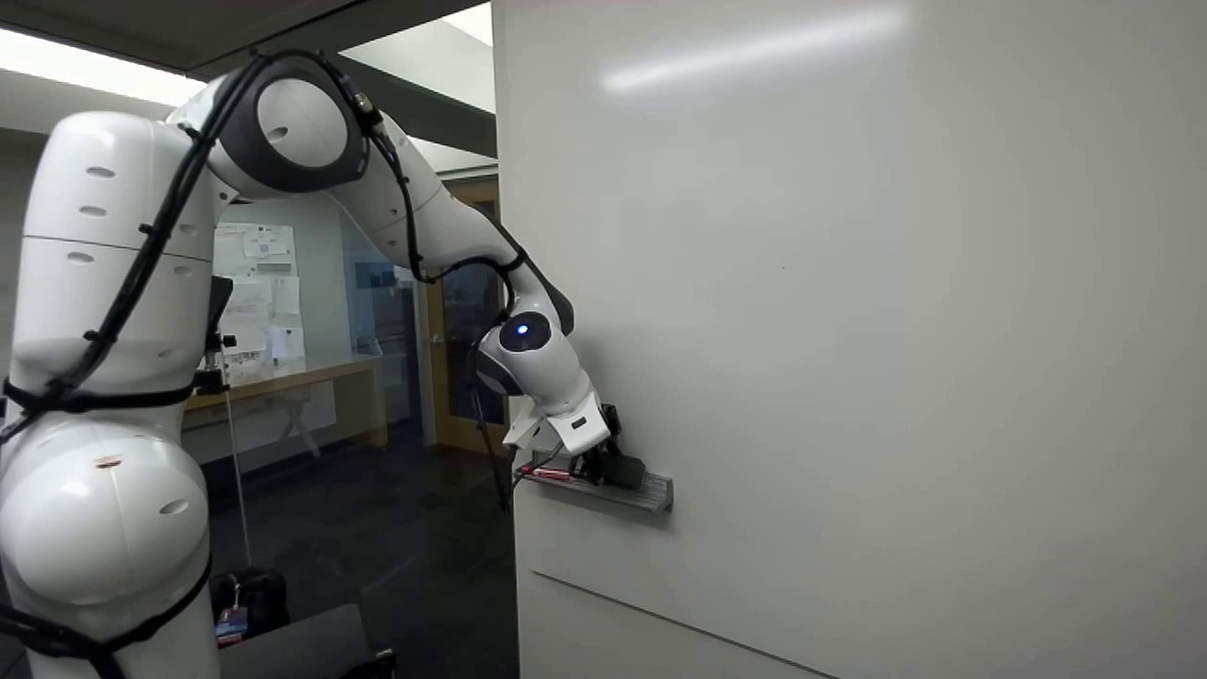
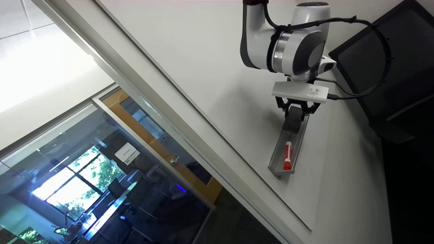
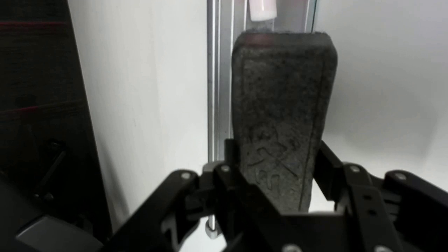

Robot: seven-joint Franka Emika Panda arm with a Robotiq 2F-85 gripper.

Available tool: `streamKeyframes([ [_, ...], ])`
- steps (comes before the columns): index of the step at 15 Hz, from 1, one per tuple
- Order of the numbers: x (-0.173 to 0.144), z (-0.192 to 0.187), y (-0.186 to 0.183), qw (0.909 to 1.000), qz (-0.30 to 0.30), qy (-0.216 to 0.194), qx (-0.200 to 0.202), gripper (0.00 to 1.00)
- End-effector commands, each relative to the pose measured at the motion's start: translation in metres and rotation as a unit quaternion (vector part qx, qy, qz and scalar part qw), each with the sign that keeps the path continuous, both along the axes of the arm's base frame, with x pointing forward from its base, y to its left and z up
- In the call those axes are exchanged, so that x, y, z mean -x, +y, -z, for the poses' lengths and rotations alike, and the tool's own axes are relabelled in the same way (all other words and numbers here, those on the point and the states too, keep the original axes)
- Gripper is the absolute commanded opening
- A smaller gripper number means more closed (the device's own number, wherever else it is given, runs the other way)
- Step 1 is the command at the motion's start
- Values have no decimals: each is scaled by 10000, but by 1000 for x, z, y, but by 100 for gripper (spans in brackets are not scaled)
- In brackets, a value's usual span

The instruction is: Pick up the eraser and wipe the writing on the board

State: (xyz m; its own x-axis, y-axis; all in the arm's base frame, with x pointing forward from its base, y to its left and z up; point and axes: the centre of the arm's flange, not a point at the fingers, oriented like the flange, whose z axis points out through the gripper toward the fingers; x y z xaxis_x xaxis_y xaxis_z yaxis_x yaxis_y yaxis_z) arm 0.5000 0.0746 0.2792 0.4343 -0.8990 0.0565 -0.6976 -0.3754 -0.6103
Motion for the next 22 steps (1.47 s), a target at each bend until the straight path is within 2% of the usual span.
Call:
streamKeyframes([
  [1,-9,8,0,9997,159,-160,-110,29],
  [11,-20,30,5,9998,148,-41,101,29],
  [12,-21,29,5,9998,135,-54,120,33],
  [13,-21,29,5,9998,117,-82,134,79],
  [14,-20,27,5,9998,108,-91,134,81],
  [17,-15,16,5,9997,20,-148,197,99],
  [22,4,-17,-10,9989,-120,-130,431,100],
])
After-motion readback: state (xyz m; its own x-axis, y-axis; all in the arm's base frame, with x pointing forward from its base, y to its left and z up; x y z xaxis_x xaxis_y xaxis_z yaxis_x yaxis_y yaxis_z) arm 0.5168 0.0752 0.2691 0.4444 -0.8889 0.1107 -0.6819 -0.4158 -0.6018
